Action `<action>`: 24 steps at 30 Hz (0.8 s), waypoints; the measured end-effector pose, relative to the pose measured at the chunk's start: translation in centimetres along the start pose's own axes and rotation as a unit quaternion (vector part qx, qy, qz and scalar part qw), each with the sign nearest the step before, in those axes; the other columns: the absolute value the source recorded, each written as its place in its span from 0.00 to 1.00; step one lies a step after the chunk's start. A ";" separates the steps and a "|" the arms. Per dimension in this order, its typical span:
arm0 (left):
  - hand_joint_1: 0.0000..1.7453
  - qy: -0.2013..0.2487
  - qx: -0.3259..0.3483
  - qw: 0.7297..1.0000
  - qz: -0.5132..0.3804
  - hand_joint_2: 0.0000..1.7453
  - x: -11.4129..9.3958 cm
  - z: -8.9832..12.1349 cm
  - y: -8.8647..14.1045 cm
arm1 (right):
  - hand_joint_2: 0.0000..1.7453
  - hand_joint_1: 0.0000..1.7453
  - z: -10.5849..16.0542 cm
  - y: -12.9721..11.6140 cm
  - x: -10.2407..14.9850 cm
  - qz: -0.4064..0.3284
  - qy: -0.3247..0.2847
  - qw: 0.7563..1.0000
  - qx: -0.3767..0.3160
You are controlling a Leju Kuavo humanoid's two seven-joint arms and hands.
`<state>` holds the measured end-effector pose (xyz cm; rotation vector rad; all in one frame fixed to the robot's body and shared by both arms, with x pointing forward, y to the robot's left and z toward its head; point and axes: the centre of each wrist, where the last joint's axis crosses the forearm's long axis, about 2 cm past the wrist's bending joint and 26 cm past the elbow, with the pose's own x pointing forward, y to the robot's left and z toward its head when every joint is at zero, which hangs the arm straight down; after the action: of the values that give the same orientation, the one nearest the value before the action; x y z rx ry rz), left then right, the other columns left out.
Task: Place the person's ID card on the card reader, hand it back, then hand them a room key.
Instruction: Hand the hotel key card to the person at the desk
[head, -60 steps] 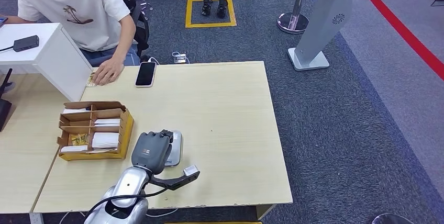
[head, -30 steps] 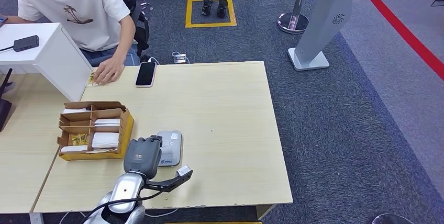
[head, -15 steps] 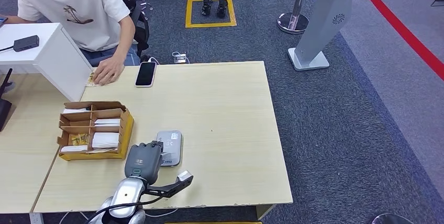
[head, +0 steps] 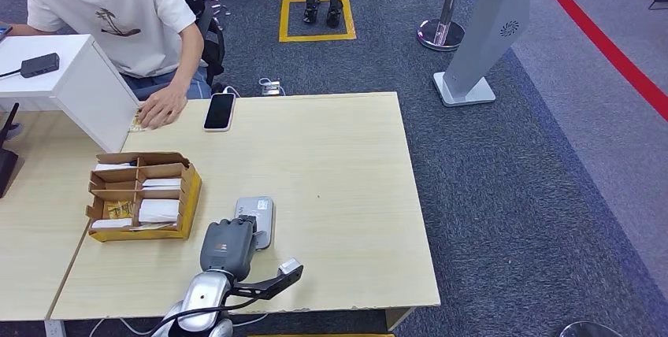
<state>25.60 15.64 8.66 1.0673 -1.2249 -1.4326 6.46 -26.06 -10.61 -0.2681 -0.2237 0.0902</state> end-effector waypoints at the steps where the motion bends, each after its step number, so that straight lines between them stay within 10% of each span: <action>1: 1.00 -0.001 -0.002 1.000 0.001 1.00 0.1 0.0 0.0 | 0.00 0.00 0.0 0.0 0.0 0.000 0.000 1.000 0.000; 15: 1.00 0.022 0.000 1.000 0.012 1.00 -0.5 -0.5 0.2 | 0.00 0.00 0.0 -0.1 0.0 0.003 -0.002 1.000 -0.001; 24: 1.00 0.097 0.091 0.990 -0.035 1.00 -6.1 -3.8 6.6 | 0.00 0.00 0.0 -0.1 0.0 0.019 -0.008 1.000 0.000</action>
<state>31.12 20.57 14.99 1.3548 -1.2032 -1.2526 6.51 -26.21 -10.61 -0.2725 -0.2349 0.1309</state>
